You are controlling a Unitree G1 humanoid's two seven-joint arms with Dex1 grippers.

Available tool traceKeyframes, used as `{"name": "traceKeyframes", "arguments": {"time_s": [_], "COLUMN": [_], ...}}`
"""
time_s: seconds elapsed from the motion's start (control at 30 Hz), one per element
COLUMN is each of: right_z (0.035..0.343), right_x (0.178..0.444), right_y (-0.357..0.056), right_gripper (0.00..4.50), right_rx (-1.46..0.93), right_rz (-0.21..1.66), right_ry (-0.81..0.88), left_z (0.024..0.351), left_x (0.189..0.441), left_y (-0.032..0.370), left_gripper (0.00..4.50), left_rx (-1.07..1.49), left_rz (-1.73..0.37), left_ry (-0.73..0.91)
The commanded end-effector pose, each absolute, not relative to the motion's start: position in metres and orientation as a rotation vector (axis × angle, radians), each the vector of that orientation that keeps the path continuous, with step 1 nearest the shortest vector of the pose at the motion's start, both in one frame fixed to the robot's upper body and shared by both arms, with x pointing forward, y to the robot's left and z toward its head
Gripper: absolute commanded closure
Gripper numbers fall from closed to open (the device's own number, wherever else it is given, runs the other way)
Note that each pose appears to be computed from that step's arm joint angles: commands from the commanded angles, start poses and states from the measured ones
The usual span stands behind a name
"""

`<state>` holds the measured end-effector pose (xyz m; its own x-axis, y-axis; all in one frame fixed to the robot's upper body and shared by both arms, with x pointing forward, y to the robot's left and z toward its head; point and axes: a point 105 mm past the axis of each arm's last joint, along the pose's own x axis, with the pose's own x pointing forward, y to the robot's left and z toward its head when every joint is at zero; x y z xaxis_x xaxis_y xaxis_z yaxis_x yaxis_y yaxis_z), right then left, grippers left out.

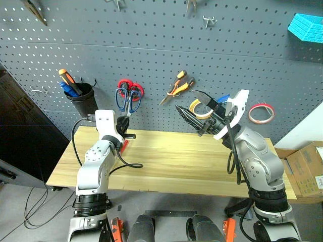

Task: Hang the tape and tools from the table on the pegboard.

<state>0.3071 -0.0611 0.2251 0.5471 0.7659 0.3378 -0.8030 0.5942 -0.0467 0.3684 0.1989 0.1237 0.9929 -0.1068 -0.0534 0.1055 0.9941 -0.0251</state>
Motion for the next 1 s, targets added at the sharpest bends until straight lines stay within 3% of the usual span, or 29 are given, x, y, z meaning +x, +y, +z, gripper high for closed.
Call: {"name": "traceKeyframes", "arguments": {"time_s": [0.03, 0.33, 0.57, 0.7, 1.0], "right_z": [0.236, 0.232, 0.21, 0.177, 0.146], "right_x": [0.3, 0.297, 0.287, 0.279, 0.282], "right_y": [-0.063, -0.064, -0.065, -0.061, -0.035], "right_gripper": [0.0, 0.0, 0.0, 0.0, 0.0], "right_rx": [0.104, 0.1, 0.073, -0.044, -0.095], "right_rz": [0.939, 0.936, 0.96, 1.002, 1.057], "right_ry": [-0.387, -0.373, -0.272, -0.119, -0.016], "left_z": [0.146, 0.143, 0.112, 0.097, 0.056], "left_x": [0.373, 0.371, 0.353, 0.341, 0.337], "left_y": [0.199, 0.194, 0.19, 0.207, 0.248], "left_gripper": [3.12, 0.04, 0.04, 0.04, 0.04], "left_rx": [-0.014, -0.007, 0.049, 0.104, 0.266], "left_rz": [-0.117, -0.133, -0.18, -0.108, -0.072], "left_ry": [-0.027, -0.02, 0.1, 0.176, 0.413]}}
